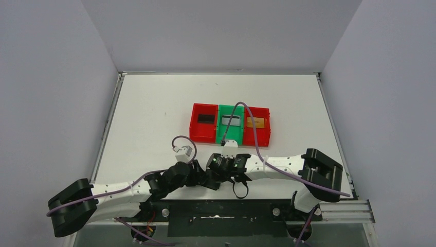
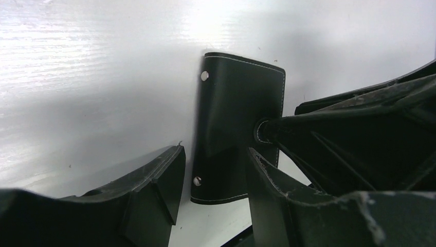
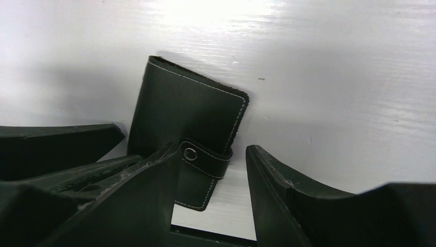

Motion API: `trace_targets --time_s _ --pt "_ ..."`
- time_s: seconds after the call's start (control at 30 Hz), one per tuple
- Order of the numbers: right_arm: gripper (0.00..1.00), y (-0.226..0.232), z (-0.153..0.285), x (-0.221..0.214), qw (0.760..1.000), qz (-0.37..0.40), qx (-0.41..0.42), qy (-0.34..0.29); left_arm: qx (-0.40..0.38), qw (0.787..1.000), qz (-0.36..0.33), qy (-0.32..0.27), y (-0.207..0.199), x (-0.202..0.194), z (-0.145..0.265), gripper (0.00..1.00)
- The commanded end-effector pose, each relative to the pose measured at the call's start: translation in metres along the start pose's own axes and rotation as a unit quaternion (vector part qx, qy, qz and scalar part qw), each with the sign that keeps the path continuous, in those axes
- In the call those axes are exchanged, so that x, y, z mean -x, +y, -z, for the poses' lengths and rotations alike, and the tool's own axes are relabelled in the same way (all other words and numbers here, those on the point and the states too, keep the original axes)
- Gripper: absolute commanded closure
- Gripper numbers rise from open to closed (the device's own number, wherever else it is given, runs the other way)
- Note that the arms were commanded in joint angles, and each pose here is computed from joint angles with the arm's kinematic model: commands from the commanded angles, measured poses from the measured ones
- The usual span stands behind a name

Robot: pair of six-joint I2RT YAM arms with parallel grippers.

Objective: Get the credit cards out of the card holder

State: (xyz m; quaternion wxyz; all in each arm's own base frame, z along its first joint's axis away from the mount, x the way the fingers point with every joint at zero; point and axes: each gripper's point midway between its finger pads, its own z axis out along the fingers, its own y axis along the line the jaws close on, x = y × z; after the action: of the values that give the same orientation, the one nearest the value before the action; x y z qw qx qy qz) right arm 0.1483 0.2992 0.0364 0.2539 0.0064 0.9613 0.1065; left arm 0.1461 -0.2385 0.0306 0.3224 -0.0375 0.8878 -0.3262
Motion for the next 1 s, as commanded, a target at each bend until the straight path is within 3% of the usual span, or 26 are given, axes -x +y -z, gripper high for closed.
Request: trace_targets --time_s 0.0,0.33,0.6,0.8,0.97 --pt "0.49 0.023 0.01 0.017 0.999 -0.015 0.016 -0.036 -0.012 1.0 -0.021 0.019 -0.003 -0.008 0.0 0.54" --pt "0.5 0.019 -0.007 -0.002 1.0 -0.017 0.001 -0.012 0.027 0.999 -0.012 0.044 0.016 -0.022 -0.006 0.57" --pt "0.77 0.016 -0.009 -0.001 1.0 -0.006 -0.004 -0.013 0.053 0.997 -0.009 0.052 0.031 -0.03 -0.007 0.78" --pt "0.87 0.034 0.004 0.012 0.998 -0.008 0.064 -0.017 0.091 0.995 -0.004 0.05 0.047 -0.034 -0.007 0.98" --pt "0.92 0.047 0.019 0.024 0.979 -0.043 0.197 -0.026 0.112 0.993 0.0 0.047 0.057 -0.038 -0.006 1.0"
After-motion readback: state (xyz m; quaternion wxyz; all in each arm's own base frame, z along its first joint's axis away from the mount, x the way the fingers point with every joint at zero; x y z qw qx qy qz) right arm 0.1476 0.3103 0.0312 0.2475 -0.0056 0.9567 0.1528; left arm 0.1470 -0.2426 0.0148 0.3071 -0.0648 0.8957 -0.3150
